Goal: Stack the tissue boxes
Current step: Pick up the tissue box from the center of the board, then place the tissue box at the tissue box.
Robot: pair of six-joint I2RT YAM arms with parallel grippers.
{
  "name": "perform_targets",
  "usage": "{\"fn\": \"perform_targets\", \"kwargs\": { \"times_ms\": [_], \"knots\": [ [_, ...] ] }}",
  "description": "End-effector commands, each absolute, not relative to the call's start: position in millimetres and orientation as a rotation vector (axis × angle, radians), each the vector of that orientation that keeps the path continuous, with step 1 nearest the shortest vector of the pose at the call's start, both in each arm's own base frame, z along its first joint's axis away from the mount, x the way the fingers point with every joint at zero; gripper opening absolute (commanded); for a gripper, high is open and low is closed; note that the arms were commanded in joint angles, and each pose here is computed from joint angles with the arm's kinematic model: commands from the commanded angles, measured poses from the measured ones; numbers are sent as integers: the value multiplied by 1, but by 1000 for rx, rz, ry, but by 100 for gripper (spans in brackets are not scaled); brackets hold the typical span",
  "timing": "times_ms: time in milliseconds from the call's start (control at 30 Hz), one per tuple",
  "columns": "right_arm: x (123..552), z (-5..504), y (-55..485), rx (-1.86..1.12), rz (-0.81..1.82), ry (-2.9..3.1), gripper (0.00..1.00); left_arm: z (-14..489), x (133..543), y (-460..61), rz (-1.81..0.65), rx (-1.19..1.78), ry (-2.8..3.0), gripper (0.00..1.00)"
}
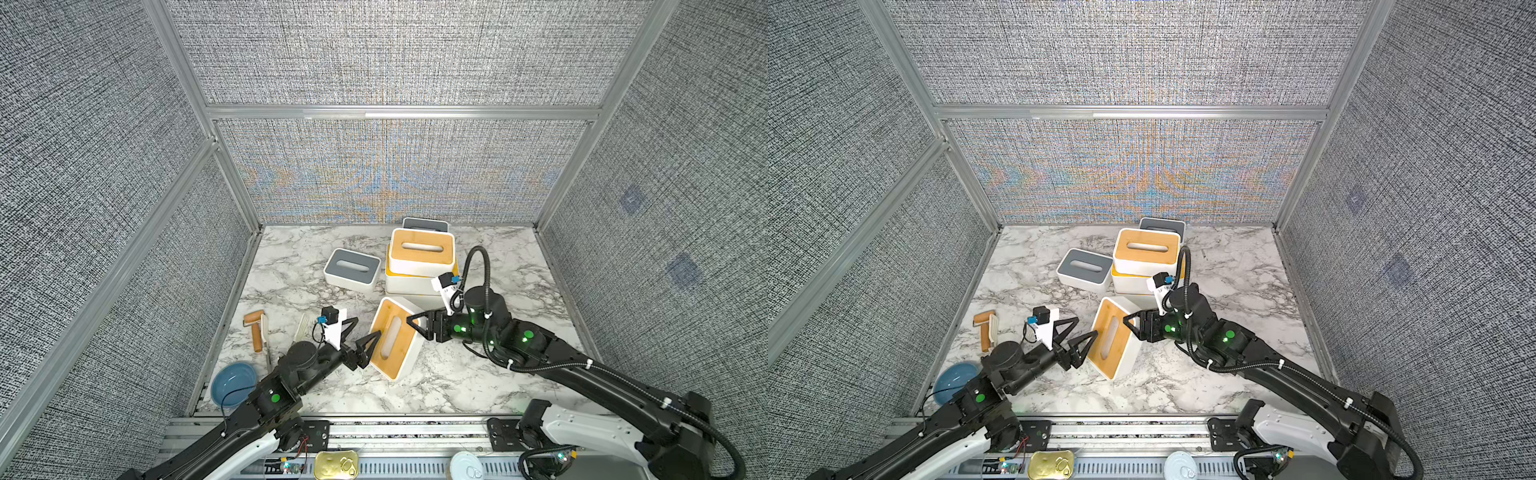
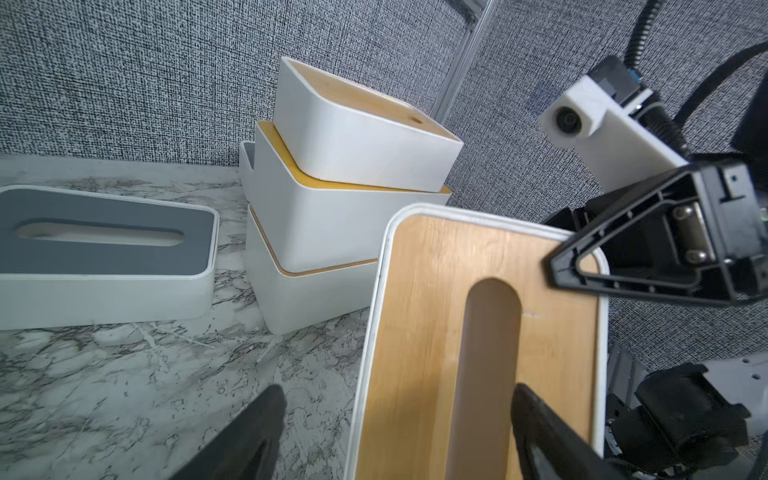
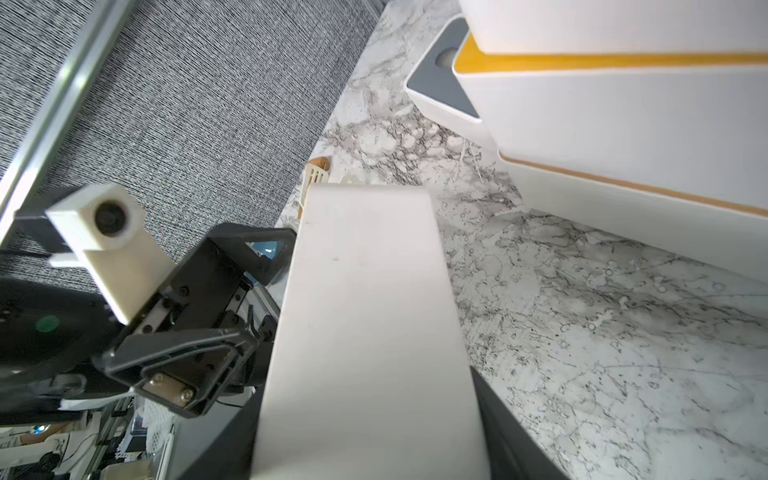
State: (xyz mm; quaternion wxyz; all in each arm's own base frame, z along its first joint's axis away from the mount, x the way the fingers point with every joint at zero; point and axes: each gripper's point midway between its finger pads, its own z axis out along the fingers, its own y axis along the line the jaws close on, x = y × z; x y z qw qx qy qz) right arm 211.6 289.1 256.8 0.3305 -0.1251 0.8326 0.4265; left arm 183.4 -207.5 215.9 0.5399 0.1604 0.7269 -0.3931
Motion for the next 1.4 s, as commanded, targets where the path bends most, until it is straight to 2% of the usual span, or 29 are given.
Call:
{"fn": "perform_targets", "kwargs": {
  "times_ms": [0,133,267,633,800,867,1067,1167,1367],
  "knots": [
    [222,317,287,-243,1170,2015,2,209,178,-199,-940,351,1762,90],
    [236,369,288,-184,1197,1952,1,213,176,-186,-931,308,1707,90],
    [270,404,275,-9,1206,1876,0,222,170,-186,-976,307,1671,90],
    [331,459,218,328,1276,1636,0,262,178,-200,-1040,274,1685,90],
    [355,453,196,458,1287,1593,0,310,187,-200,-959,271,1749,93],
    [365,446,189,496,1278,1589,0,334,193,-196,-884,279,1746,99],
    [389,421,181,578,1318,1569,0,380,206,-184,-631,391,1648,99],
    [395,408,179,620,1335,1553,0,378,211,-175,-546,396,1624,99],
    [402,378,181,676,1343,1555,0,344,215,-168,-545,358,1616,99]
  ]
}}
